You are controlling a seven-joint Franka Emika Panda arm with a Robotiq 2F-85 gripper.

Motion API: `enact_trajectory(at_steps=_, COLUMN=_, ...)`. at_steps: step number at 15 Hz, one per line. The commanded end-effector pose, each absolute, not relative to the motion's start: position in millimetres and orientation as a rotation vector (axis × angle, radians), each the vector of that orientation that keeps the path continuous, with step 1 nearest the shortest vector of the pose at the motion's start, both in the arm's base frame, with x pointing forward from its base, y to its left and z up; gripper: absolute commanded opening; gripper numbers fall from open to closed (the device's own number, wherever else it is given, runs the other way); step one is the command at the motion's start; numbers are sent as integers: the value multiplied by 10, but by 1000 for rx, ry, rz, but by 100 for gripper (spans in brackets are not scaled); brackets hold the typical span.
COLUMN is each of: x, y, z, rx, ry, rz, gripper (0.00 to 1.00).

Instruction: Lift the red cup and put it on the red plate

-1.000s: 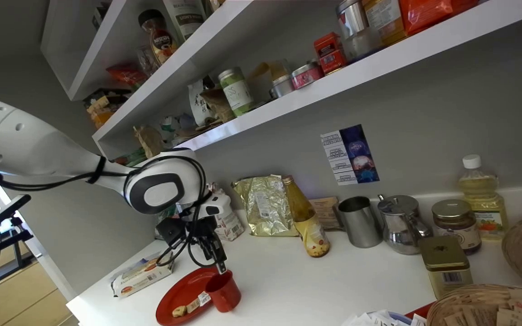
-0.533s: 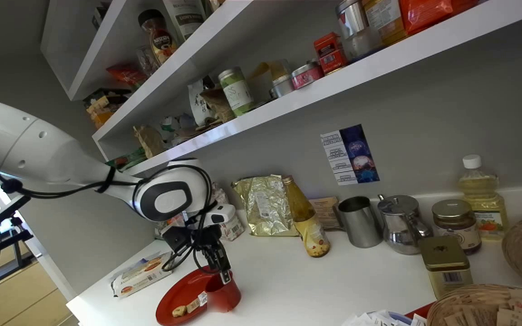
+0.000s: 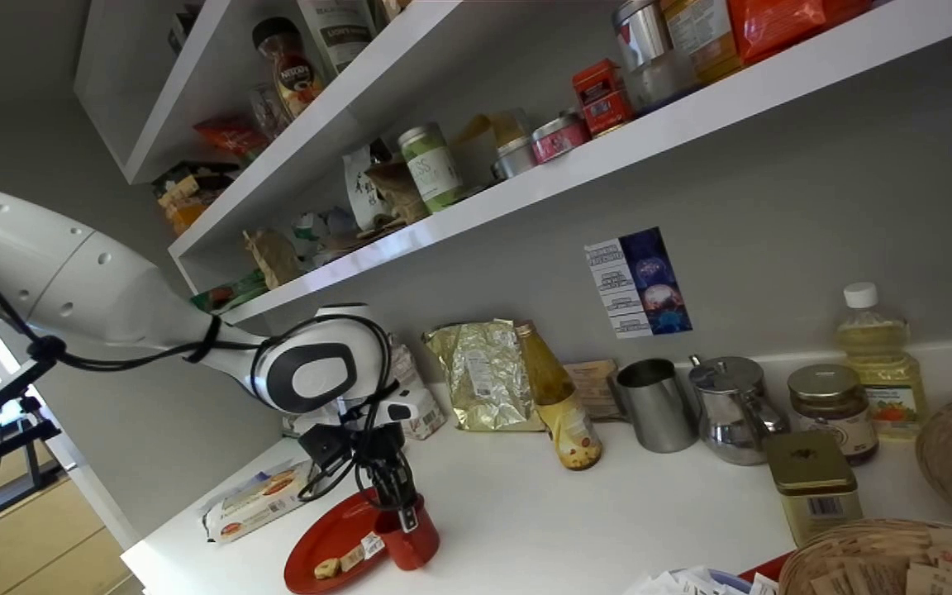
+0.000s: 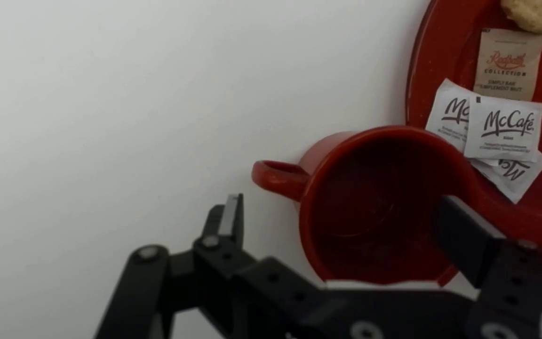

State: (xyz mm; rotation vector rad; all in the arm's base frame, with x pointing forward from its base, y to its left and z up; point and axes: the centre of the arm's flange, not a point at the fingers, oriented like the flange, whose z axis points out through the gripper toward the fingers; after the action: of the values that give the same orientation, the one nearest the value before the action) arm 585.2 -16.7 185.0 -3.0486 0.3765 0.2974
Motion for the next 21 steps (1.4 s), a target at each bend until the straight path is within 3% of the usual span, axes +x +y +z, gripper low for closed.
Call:
enact_trajectory(at_steps=1, x=5916, y=-131, z=1769, rx=-3064, ry=397, rz=361, gripper=100)
enact_trajectory(at_steps=5, x=5941, y=-243, z=1681, rx=-3067, ry=403, rz=405, gripper=100)
enact_trajectory(at_steps=6, x=5944, y=-267, z=1666, rx=-3074, ry=399, rz=395, gripper=75)
enact_trajectory(at_steps=9, x=5959, y=-323, z=1636, rx=-3076, ry=401, rz=408, gripper=60)
enact_trajectory(at_steps=16, x=5962, y=-382, z=1612, rx=-3073, ry=413, rz=415, gripper=4)
enact_trajectory(at_steps=18, x=5957, y=-393, z=1612, rx=-3073, ry=415, rz=416, gripper=0)
enact_trajectory(at_steps=21, x=5972, y=-394, z=1637, rx=-3073, ry=414, rz=415, gripper=2)
